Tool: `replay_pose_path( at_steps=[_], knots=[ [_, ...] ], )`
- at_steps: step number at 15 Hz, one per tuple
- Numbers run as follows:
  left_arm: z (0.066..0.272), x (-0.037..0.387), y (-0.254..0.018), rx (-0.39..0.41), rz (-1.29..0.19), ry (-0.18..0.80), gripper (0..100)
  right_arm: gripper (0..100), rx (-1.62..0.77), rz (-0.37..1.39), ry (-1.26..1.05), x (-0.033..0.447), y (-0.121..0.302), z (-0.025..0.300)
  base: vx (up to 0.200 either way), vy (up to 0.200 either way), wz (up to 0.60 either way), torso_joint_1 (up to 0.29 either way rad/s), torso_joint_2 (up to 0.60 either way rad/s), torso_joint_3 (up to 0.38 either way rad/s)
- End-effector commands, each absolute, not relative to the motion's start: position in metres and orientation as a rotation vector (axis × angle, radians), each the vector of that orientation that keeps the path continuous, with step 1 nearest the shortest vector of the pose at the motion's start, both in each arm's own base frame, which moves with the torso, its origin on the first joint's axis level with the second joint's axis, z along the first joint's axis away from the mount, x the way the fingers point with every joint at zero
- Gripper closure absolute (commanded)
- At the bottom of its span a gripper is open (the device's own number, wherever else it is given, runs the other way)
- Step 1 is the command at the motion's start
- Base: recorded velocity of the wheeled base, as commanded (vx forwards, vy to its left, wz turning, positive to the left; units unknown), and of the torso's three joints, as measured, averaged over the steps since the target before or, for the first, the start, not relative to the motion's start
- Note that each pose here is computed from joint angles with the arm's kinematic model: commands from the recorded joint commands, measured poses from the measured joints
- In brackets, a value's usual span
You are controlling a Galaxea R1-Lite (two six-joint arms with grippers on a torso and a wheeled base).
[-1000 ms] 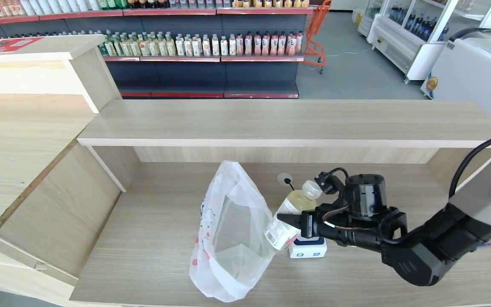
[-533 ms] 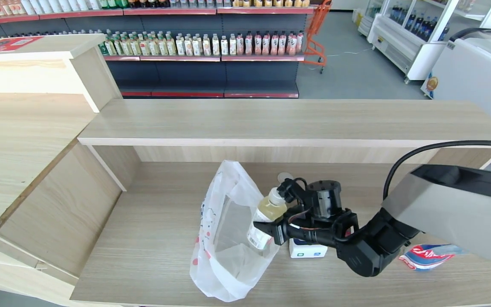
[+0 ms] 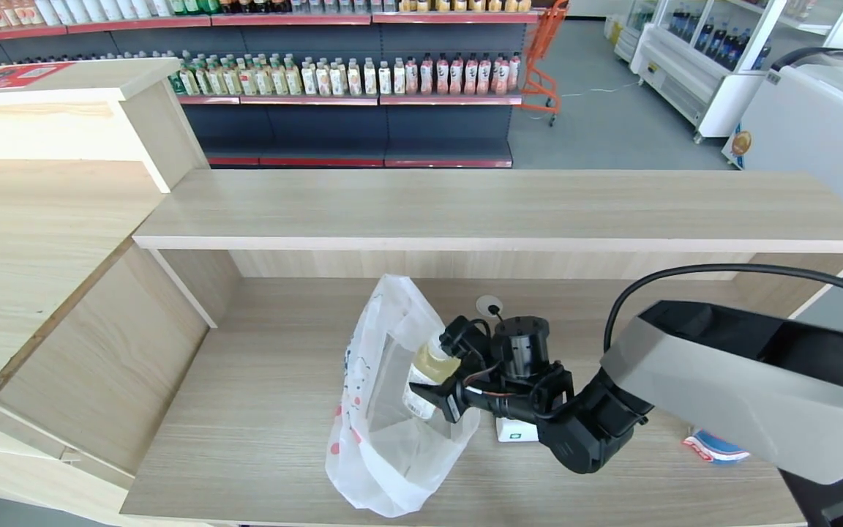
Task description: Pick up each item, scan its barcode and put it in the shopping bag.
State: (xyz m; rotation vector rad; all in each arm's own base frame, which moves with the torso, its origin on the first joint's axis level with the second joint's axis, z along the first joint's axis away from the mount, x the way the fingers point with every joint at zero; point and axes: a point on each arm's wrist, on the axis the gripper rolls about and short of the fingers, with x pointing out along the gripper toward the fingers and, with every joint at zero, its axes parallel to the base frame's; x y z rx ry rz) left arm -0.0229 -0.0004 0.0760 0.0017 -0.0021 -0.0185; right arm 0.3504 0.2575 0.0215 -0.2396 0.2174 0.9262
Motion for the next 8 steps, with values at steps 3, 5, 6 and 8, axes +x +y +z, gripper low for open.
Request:
replay_pose_path(
  at_steps=[3, 5, 6, 8],
  knots=[
    [0.076, -0.023, 0.0, 0.002, -0.018, -0.003, 0, 0, -0.285, 0.945, 0.211, 0.352, 0.264, 0.005, 0.0, 0.0, 0.0, 0.0, 0.0, 0.0],
    [0.076, -0.023, 0.0, 0.002, -0.018, -0.002, 0, 0, -0.261, 0.942, 0.213, 0.351, 0.263, 0.01, 0.0, 0.0, 0.0, 0.0, 0.0, 0.0],
    [0.076, -0.023, 0.0, 0.002, -0.018, -0.003, 0, 0, -0.227, 0.936, 0.222, 0.35, 0.262, 0.015, 0.0, 0.0, 0.0, 0.0, 0.0, 0.0],
    [0.076, -0.023, 0.0, 0.002, -0.018, -0.002, 0, 0, -0.04, 0.894, 0.304, 0.345, 0.253, 0.031, 0.0, 0.0, 0.0, 0.0, 0.0, 0.0]
  ],
)
